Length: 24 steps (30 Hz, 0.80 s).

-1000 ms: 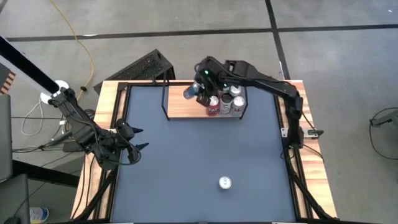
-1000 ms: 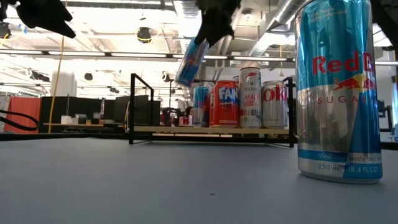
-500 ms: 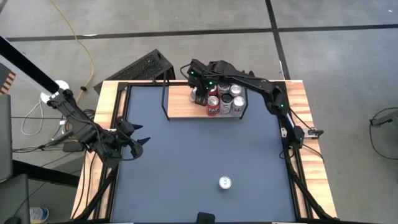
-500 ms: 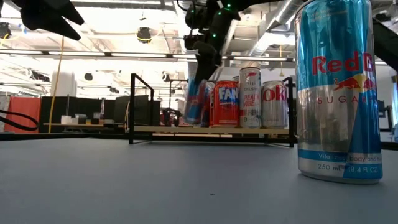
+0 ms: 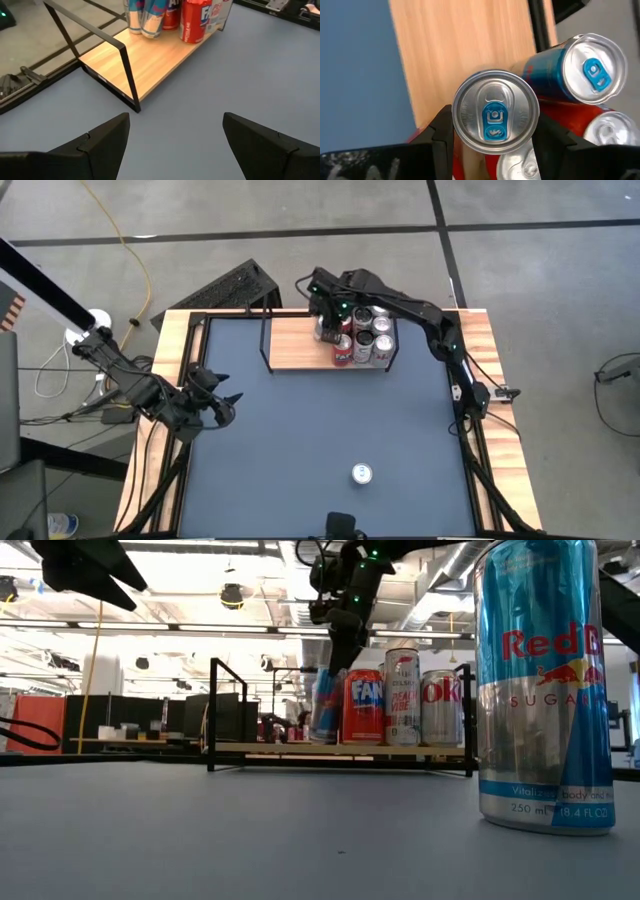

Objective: Place canned beverage on shelf
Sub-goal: Put the top blue soda can on the shelf aligned with the other blue soda can

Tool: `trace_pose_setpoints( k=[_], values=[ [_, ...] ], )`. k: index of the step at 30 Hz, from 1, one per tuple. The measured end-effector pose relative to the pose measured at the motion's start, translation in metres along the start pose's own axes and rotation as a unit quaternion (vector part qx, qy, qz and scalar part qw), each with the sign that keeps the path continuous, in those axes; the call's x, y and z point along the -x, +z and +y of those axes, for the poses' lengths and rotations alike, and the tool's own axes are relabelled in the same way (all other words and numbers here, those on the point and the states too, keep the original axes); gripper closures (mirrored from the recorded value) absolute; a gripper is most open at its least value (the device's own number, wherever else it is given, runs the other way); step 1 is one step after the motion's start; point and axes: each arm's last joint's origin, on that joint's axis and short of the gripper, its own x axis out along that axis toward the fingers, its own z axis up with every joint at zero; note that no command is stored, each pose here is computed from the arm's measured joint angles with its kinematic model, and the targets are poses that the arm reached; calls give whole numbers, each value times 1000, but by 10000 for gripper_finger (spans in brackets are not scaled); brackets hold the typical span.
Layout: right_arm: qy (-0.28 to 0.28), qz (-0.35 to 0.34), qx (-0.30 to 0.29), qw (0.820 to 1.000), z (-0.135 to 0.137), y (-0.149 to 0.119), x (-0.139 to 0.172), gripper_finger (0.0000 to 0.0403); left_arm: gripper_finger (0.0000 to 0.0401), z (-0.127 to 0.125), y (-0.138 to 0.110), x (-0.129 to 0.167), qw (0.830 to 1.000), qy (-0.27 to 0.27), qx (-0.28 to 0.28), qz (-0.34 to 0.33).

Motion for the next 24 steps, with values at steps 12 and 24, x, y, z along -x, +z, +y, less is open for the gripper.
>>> trace_pose_setpoints(
  k=[12,24],
  values=[
    [28,-7,2,1000,0,0,0,174,90,1,1,-2,1000,6,-2,0],
    [16,-19,4,1000,-1,3,-2,149,90,1,1,-2,1000,7,-10,0]
  ],
)
